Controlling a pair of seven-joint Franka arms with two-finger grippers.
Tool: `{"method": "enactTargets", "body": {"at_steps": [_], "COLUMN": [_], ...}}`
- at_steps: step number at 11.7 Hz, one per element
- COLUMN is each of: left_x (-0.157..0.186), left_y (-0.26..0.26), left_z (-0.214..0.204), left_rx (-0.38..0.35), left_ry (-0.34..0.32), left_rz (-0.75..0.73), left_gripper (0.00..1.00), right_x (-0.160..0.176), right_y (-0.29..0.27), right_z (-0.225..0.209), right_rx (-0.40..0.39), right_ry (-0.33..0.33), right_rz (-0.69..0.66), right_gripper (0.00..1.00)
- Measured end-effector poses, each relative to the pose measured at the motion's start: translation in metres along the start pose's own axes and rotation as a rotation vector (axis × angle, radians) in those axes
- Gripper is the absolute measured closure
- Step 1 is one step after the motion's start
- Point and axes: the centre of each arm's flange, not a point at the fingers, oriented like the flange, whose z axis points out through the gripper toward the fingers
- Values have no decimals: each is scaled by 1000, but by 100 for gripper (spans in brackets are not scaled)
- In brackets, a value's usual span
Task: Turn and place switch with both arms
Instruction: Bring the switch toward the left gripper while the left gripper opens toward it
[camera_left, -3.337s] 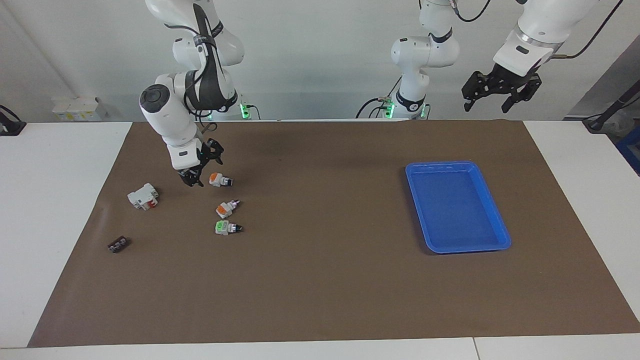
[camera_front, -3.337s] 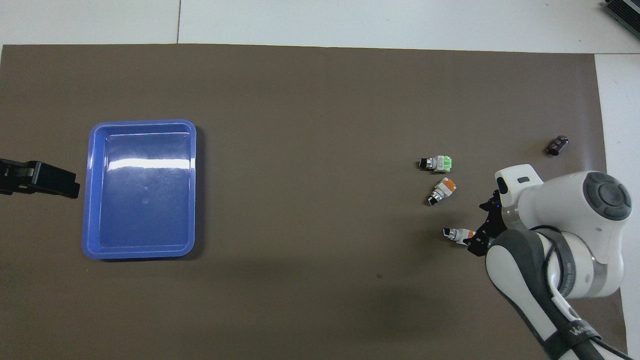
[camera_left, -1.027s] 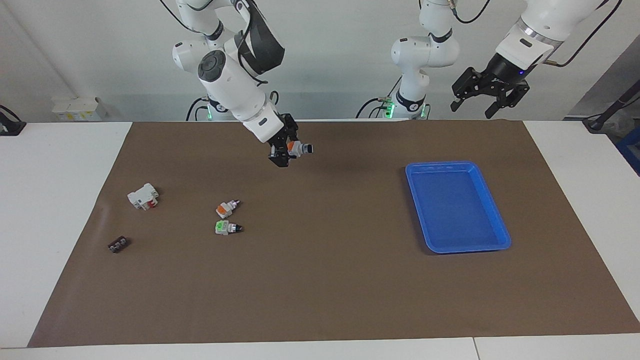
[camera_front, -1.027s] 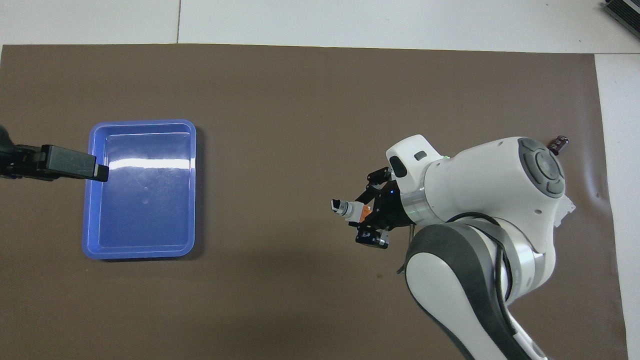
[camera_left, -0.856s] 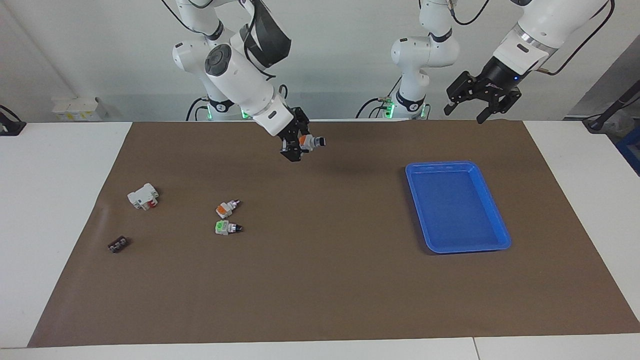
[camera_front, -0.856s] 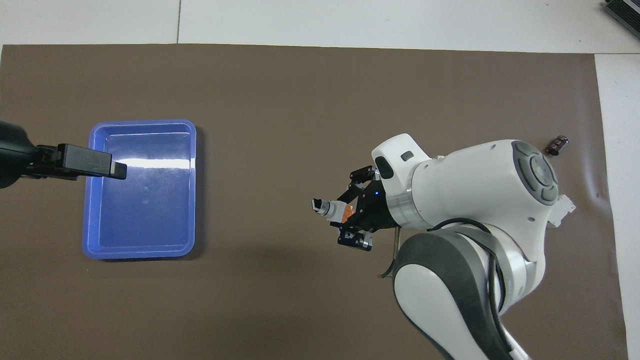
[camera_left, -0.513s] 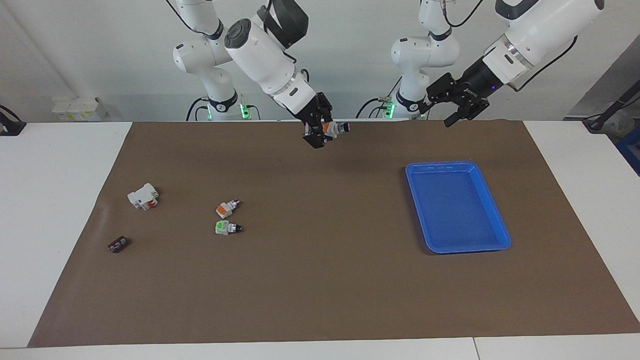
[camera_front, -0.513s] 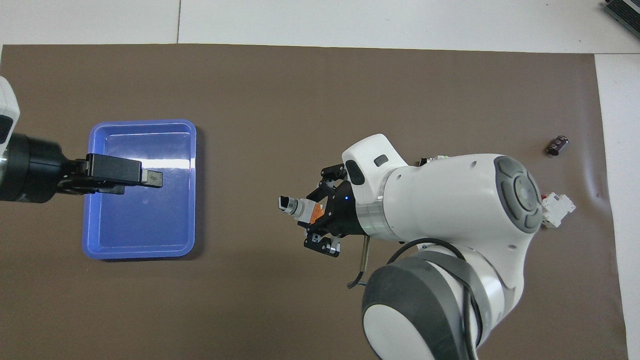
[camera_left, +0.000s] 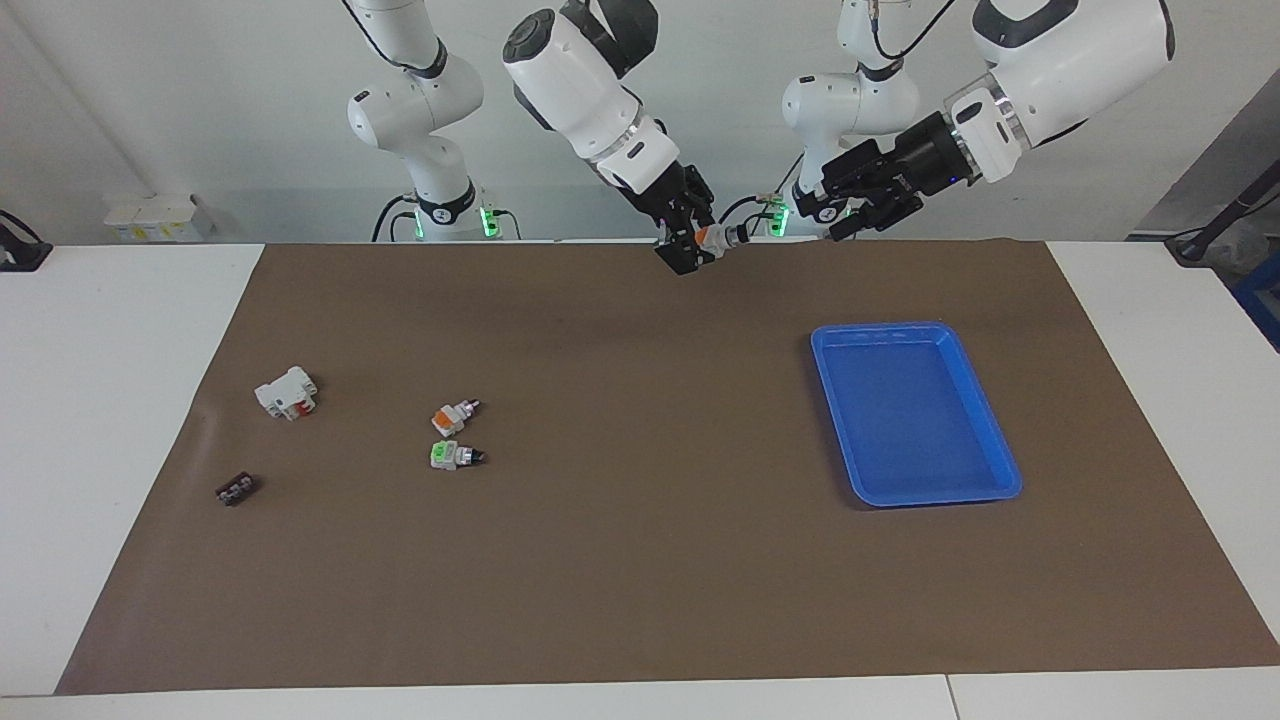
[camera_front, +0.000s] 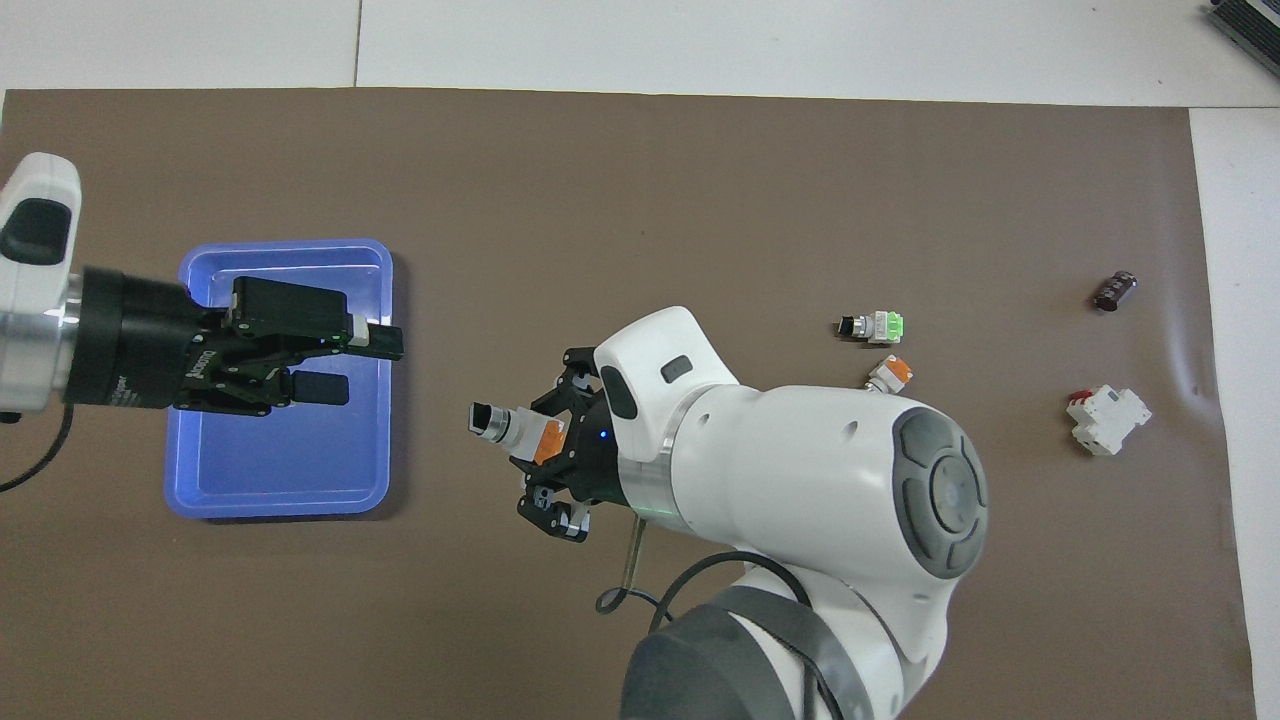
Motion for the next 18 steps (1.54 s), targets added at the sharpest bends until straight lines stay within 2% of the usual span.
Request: {"method": "enactTargets", "body": {"at_steps": [2, 3, 4, 5, 6, 7, 10, 11, 12, 13, 14, 15, 18], "left_x": [-6, -6, -5, -5, -5, -6, -9, -10, -11, -11, -9, -9, -9], "left_y": [8, 8, 6, 4, 3, 3, 7, 8, 9, 8, 5, 5, 3], "left_z": [16, 19, 22, 24, 27, 32, 44, 47, 47, 47, 46, 45, 44], "left_rx": [8, 9, 9, 10, 12, 15, 23, 24, 23, 21, 20, 20, 22], "left_ry": [-25, -26, -23, -25, -29, -35, -51, -54, -57, -57, -58, -58, -66], "left_rz": [-20, -26, -30, -34, -36, -35, -27, -24, -24, -26, -32, -34, -52], "left_gripper": [18, 19, 30, 30, 41, 45, 45, 53, 54, 66, 84, 91, 91], "right_x": [4, 5, 6, 6, 6, 7, 8, 8, 9, 9, 9, 10, 11], "right_y": [-3, -4, -4, -4, -4, -4, -4, -5, -7, -8, -5, -5, -7], "right_z": [2, 2, 1, 1, 1, 0, 0, 1, 2, 2, 0, 0, 1], "right_rx": [-13, -15, -17, -18, -19, -20, -23, -22, -20, -20, -26, -26, -24], "right_ry": [14, 17, 19, 20, 21, 23, 21, 20, 19, 19, 23, 23, 23], "right_rz": [-3, -3, -4, -4, -5, -5, -10, -12, -15, -17, -15, -16, -18], "right_gripper": [54, 54, 54, 54, 54, 54, 54, 54, 54, 54, 54, 54, 54]}}
